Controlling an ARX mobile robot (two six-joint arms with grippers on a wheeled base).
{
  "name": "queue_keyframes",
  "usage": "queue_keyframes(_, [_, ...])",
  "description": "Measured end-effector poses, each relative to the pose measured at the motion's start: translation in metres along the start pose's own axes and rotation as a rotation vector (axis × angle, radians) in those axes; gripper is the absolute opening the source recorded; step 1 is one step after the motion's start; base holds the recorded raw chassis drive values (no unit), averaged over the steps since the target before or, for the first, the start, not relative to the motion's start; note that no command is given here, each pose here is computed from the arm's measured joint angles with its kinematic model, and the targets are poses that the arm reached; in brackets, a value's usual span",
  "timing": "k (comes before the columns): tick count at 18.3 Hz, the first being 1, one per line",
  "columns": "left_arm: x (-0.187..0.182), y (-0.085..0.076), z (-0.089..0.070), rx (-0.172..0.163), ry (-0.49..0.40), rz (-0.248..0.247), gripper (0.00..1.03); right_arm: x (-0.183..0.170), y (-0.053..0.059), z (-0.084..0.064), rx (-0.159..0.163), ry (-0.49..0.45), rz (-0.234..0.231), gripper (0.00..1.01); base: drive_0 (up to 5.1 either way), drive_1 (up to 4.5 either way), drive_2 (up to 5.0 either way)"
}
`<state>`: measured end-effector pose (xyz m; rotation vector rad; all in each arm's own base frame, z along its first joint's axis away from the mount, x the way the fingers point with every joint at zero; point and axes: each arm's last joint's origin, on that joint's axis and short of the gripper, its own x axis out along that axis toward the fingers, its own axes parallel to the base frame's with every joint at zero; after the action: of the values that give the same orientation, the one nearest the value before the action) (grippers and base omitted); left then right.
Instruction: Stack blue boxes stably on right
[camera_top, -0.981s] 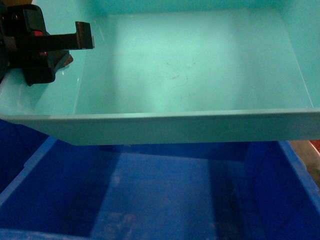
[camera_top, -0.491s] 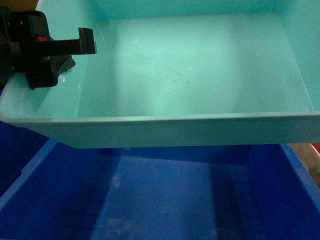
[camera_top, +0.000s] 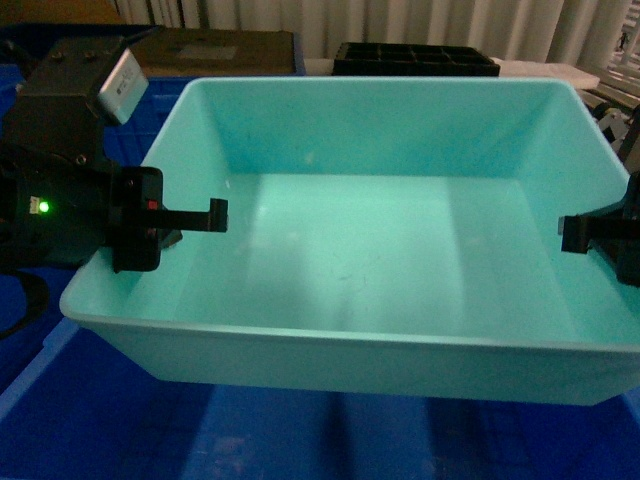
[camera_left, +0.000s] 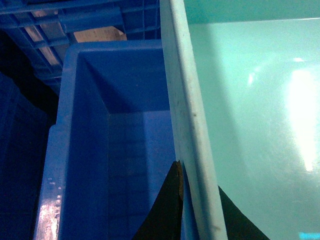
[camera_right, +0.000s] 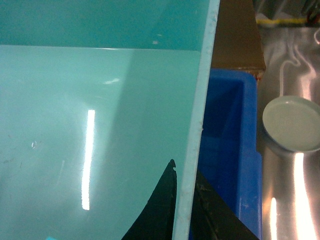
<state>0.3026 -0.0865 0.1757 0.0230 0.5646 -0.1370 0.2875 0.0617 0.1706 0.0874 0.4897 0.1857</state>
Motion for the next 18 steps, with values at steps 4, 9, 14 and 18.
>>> queue_keyframes(4, [0.030, 0.005, -0.020, 0.036, 0.105, 0.011, 0.05, 0.020, 0.006, -0.025, 0.014, 0.108, -0.010, 0.07, 0.0, 0.00, 0.0])
queue_keyframes(9, [0.038, 0.008, -0.030, 0.059, 0.157, 0.029, 0.05, 0.030, 0.010, -0.038, 0.020, 0.159, -0.016, 0.07, 0.0, 0.00, 0.0])
queue_keyframes(14, [0.041, 0.008, -0.033, 0.064, 0.154, 0.032, 0.05, 0.031, 0.011, -0.039, 0.018, 0.155, -0.022, 0.07, 0.0, 0.00, 0.0])
queue_keyframes(18, [0.045, 0.008, -0.037, 0.067, 0.171, 0.026, 0.05, 0.034, 0.014, -0.044, 0.011, 0.174, -0.025, 0.07, 0.0, 0.00, 0.0])
